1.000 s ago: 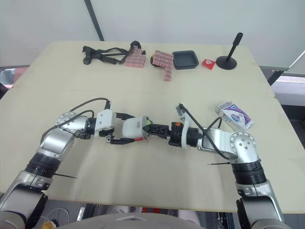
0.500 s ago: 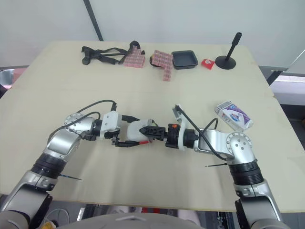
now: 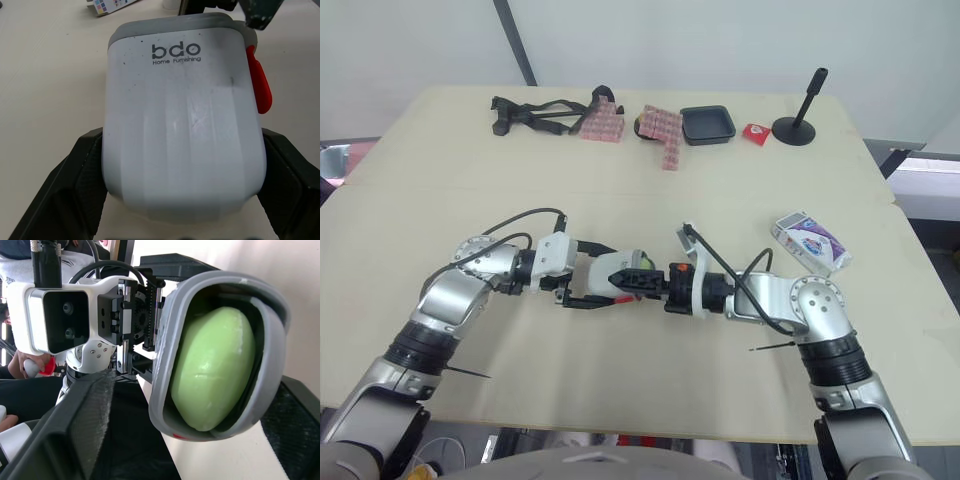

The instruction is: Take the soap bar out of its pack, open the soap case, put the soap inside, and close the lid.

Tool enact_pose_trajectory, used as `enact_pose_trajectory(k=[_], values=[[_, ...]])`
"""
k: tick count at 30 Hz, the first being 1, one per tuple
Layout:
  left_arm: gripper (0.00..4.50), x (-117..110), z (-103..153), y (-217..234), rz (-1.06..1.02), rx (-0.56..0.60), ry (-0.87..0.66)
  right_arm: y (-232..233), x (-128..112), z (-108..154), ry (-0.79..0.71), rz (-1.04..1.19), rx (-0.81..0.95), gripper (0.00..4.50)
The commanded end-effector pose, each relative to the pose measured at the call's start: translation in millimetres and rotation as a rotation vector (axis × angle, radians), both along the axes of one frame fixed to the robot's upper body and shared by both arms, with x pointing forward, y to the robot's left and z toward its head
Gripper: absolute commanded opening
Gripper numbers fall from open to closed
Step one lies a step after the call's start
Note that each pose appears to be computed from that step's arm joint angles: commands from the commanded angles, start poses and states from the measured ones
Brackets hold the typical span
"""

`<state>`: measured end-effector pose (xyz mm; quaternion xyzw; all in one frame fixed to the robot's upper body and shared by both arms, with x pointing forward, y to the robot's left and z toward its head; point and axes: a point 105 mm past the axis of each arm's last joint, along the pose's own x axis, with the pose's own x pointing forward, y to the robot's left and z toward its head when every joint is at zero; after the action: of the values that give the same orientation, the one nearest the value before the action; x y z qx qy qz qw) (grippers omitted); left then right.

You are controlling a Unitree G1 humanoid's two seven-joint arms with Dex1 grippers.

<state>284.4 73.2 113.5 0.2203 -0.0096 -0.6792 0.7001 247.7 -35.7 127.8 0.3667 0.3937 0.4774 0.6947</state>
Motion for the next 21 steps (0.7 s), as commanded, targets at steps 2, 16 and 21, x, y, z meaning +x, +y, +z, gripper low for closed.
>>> enact_pose_trajectory(k=[2,16,21], values=[[3.46,-5,13,-2,-0.024,-0.035,-0.03,4,-3,13,-0.031,0.047,0.039,2.7],[3.46,-4,11,0,0.004,-0.023,-0.045,4,6,17,-0.023,0.005,0.073,2.14],[4.49,-2,7,3,0.008,0.0,-0.026,4,8,16,-0.017,-0.012,0.068,2.14]])
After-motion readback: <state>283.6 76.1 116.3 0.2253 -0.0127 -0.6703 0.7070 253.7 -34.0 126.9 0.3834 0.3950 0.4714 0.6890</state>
